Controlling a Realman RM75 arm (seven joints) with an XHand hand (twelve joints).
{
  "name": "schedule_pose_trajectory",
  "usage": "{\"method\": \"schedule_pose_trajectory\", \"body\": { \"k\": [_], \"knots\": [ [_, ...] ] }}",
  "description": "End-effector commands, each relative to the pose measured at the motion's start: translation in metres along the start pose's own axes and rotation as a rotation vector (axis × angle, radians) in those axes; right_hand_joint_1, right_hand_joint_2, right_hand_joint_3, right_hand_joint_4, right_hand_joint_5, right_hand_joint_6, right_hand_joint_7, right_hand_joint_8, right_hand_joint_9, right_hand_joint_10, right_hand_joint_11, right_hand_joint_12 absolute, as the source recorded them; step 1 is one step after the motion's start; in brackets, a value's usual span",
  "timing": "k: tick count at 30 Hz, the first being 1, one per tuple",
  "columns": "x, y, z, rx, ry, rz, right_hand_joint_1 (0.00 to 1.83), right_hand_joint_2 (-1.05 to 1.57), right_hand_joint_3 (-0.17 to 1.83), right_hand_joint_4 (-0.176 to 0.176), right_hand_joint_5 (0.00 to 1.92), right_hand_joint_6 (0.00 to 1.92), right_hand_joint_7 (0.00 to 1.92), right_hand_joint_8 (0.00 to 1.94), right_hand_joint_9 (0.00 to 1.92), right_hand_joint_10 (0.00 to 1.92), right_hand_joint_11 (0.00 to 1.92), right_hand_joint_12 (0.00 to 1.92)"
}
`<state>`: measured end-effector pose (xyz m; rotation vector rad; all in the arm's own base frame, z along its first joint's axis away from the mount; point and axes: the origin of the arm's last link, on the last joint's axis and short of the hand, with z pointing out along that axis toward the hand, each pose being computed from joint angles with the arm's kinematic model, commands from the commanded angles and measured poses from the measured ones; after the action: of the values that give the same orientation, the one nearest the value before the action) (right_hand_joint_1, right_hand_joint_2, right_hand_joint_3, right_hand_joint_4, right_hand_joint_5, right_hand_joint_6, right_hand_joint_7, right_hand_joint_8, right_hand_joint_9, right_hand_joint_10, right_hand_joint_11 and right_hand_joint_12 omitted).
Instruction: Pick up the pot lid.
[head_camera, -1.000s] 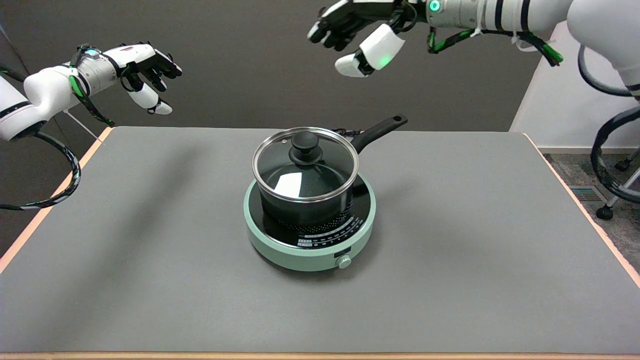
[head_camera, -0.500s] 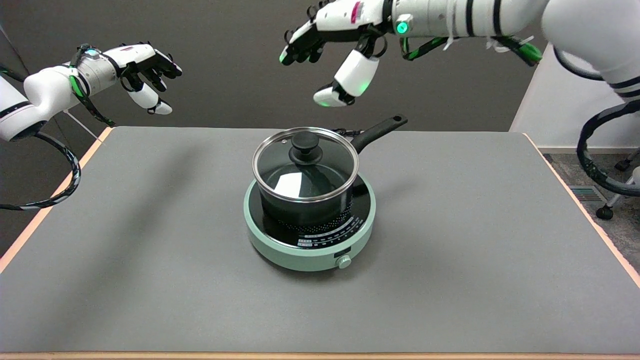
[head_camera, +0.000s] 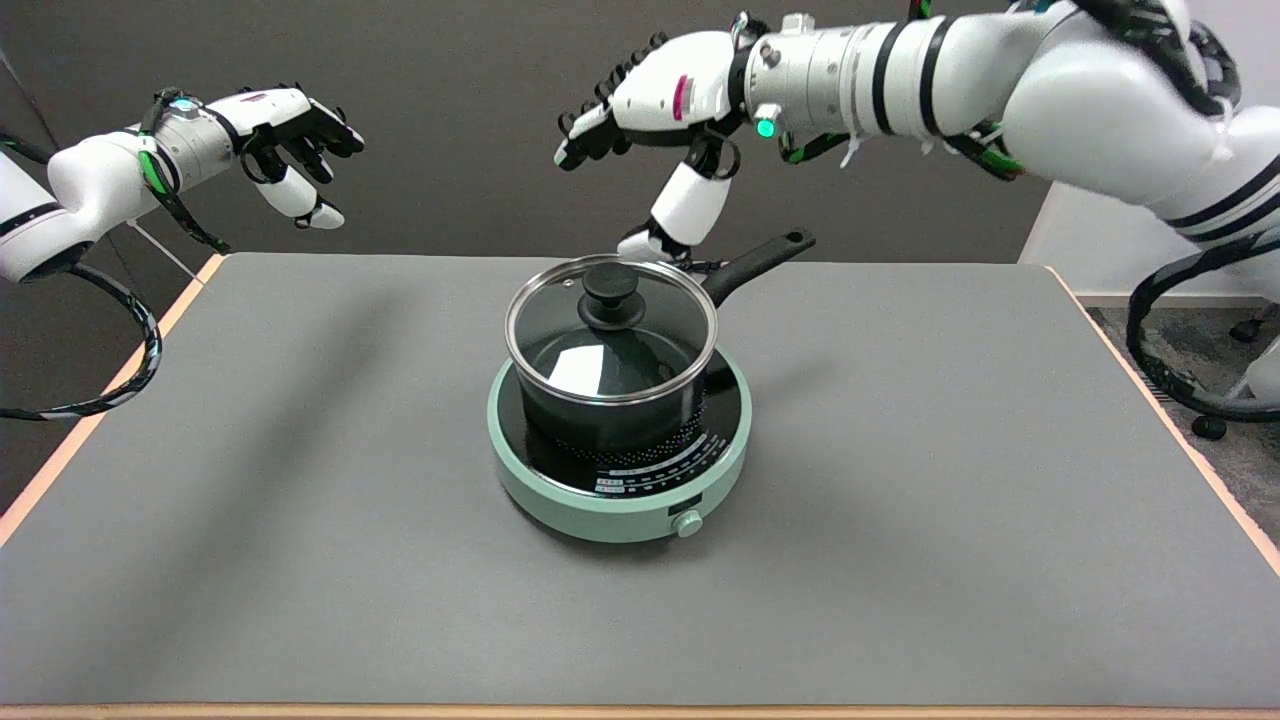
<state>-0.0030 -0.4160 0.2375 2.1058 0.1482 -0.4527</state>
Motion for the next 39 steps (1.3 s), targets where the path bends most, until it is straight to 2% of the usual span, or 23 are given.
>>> {"method": "schedule_pose_trajectory", "body": {
  "k": [1,14,26,39],
  "knots": [
    [-0.031,-0.02,0.01,0.03,-0.027,-0.054,0.63,0.52,0.87,0.043,0.3,0.17,0.43,0.22,0.5,0.31,0.32,0.53],
    [-0.036,-0.027,0.015,0.045,0.061,-0.033,0.83,0.56,0.93,0.05,0.37,0.18,0.47,0.27,0.56,0.37,0.35,0.57],
    [-0.04,-0.037,0.021,0.077,0.051,-0.01,0.84,0.56,0.94,0.062,0.38,0.19,0.51,0.27,0.59,0.39,0.37,0.6],
    [-0.051,-0.047,0.017,0.12,-0.012,0.031,0.79,0.52,0.94,0.056,0.34,0.16,0.49,0.22,0.55,0.38,0.36,0.65]
  ]
}}
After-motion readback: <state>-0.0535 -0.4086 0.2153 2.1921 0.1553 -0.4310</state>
